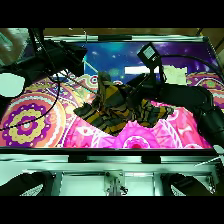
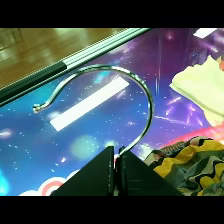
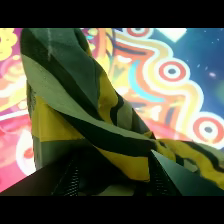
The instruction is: Fold the shirts.
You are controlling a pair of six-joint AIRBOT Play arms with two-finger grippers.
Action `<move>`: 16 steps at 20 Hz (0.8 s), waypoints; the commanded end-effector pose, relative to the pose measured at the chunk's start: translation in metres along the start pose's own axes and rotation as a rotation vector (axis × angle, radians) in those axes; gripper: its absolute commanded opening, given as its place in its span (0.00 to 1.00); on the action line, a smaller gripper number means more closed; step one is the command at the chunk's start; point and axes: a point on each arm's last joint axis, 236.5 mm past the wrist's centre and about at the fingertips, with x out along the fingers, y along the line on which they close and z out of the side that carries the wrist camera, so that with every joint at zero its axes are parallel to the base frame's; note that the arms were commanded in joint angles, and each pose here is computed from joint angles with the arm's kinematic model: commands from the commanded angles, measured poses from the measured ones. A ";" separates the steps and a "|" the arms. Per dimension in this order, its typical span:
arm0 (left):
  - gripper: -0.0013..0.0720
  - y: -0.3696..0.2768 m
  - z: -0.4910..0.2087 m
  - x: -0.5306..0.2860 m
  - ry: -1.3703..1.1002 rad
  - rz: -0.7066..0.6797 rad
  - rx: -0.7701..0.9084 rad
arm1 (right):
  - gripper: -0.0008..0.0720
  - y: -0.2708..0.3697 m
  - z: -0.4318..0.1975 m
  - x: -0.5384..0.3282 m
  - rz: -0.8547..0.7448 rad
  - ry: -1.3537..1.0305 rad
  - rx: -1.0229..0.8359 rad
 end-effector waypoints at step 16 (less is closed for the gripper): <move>0.09 0.003 -0.003 0.000 0.011 0.010 0.018 | 0.73 0.002 -0.018 0.010 0.051 0.055 -0.018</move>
